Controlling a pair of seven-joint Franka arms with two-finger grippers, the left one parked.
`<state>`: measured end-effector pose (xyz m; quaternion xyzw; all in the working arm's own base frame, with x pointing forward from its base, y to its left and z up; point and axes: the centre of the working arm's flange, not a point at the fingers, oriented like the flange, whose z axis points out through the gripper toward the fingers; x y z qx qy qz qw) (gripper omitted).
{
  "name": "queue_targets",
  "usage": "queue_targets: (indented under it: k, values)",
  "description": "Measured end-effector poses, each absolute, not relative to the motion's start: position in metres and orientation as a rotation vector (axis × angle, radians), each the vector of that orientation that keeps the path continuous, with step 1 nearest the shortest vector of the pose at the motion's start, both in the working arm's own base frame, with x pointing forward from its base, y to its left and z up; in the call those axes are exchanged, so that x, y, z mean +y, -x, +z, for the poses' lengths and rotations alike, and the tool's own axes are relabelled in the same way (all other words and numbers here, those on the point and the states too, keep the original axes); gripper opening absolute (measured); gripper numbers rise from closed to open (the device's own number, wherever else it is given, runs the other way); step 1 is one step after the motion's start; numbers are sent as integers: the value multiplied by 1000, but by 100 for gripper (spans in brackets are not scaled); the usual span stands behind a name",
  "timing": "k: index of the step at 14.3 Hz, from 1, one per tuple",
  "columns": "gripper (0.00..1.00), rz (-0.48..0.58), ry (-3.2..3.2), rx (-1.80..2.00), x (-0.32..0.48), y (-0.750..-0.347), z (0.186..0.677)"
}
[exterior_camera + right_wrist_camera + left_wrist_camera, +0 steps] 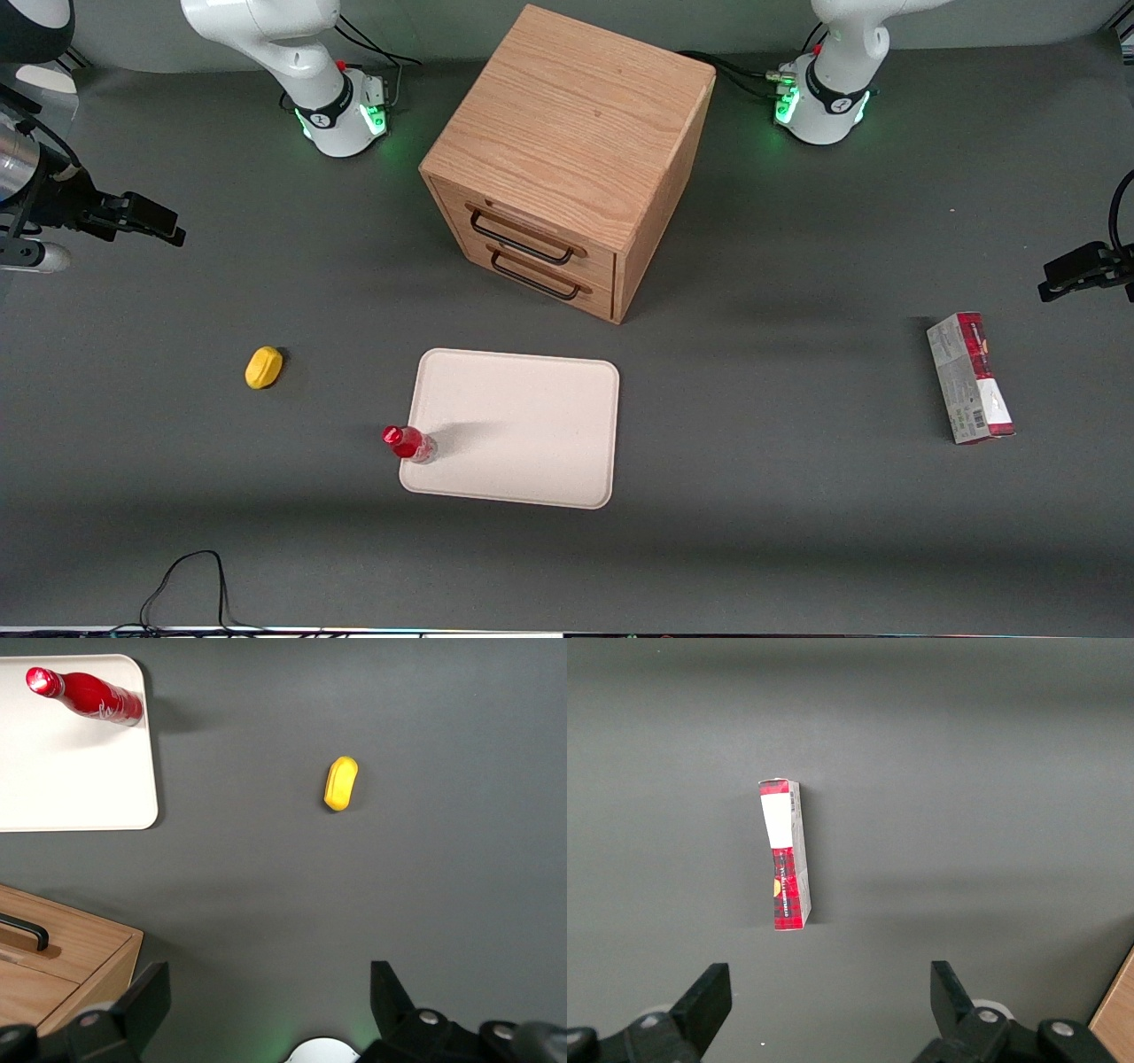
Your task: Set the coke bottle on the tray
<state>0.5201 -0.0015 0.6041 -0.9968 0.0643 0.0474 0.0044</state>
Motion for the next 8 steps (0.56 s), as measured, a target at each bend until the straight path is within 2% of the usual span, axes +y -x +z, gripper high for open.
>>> queue_targets:
  k: [8]
  values:
    - [100, 77, 3130, 49, -1, -525, 622]
